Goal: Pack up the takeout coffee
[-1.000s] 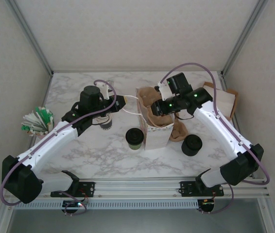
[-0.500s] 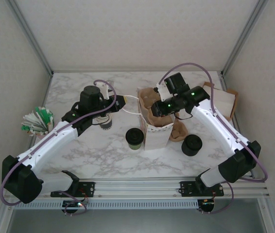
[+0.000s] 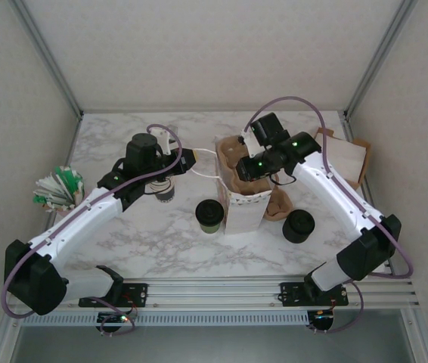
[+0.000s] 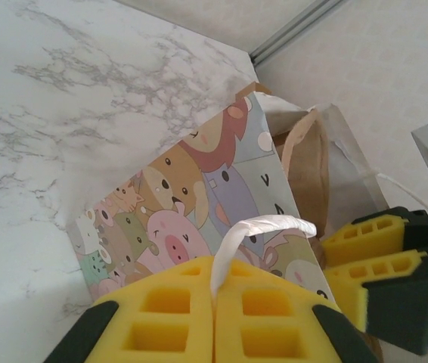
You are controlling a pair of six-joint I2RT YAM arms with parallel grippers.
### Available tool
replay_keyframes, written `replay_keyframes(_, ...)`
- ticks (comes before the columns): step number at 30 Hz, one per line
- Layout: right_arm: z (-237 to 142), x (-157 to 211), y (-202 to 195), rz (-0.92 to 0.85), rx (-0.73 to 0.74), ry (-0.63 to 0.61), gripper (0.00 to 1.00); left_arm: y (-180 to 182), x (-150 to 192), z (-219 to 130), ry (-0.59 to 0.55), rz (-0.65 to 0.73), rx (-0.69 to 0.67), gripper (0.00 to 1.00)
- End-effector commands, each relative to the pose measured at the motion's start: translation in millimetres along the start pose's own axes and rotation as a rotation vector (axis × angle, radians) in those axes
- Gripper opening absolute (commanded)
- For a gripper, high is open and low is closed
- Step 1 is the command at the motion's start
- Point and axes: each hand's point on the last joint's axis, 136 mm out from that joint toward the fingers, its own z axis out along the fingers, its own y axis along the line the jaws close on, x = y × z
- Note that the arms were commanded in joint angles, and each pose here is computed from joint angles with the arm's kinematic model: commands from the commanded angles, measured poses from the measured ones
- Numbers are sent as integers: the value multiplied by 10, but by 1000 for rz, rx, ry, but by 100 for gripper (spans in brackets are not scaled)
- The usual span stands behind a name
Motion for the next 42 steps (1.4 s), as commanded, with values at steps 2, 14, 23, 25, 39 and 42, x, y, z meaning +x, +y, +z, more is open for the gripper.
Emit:
replay_keyframes(2,-48,42,1,-5,16,12,27,-38,-79,-19,-29,23,-11,5)
replay_keyframes(14,-83,100,26,7,6,38,27,-20,-102,-15,-45,14,-18,4)
replay_keyframes(23,38,72,-87,120,105,135,27,4,-149,-91,-86,5,-37,5)
replay_keyframes(25,47,61,-97,133,127,151,27,14,-163,-120,-99,4,-44,6)
replay_keyframes(39,166,-97,-91,85,300,222,27,-79,-85,-164,-135,-16,-12,6)
replay_keyframes(42,239,-84,-90,78,330,243,27,-140,-49,-175,-131,-11,-4,7)
